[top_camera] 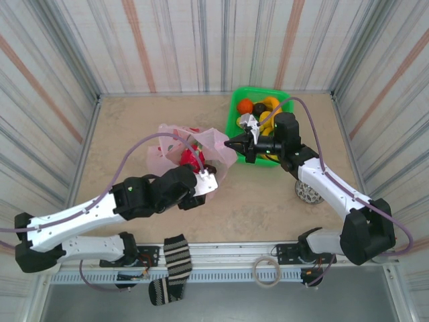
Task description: Place the fake fruits into the plastic bag and tie a complex knot
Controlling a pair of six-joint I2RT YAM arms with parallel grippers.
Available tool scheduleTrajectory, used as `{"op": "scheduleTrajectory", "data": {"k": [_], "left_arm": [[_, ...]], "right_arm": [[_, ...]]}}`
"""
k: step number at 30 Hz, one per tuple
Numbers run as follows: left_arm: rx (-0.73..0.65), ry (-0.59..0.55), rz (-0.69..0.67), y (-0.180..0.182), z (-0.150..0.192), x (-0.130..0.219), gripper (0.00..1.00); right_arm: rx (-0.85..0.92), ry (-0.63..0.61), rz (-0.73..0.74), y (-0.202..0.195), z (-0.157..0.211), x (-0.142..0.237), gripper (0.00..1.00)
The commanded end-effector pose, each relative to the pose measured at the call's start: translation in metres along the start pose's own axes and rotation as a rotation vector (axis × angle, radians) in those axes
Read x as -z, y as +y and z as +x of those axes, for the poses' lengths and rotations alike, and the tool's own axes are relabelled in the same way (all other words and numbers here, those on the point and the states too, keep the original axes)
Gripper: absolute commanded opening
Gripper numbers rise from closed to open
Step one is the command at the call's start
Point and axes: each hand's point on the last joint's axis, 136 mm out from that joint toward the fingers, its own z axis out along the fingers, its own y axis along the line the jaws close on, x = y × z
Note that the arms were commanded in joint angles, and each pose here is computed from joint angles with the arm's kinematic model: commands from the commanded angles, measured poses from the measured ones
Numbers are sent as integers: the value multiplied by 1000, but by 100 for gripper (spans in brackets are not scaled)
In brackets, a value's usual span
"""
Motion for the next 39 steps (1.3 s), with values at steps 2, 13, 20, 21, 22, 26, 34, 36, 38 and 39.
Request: {"op": "scheduleTrajectory", "data": {"k": [2, 13, 20, 21, 22, 26, 34, 36, 38, 39], "left_arm": [[-64, 9, -160, 23, -4, -8, 77], [-84, -76, -137, 24, -13, 2, 0], [83, -287, -191, 85, -33, 63, 0], [112, -334, -202, 97, -36, 76, 0], [149, -371, -216, 110, -36, 87, 0], [271, -468, -250, 154, -39, 123, 0], [454, -657, -205, 227, -61, 171, 0], [482, -704, -181, 237, -65, 178, 0], [504, -740, -170, 244, -66, 185, 0], [508, -757, -150, 244, -67, 187, 0]], "right_arm": [[8, -7, 10, 3, -8, 6, 0], [-12, -35, 48, 5, -20, 15, 0], [-60, -114, 125, 6, -52, 30, 0], [-67, -126, 141, 6, -58, 33, 0], [-67, -136, 153, 7, -66, 35, 0], [-79, -201, 204, 12, -107, 49, 0], [-96, -361, 306, 30, -194, 97, 0], [-110, -402, 342, 32, -206, 112, 0], [-127, -435, 367, 35, -213, 126, 0], [-140, -453, 382, 35, -215, 134, 0]]}}
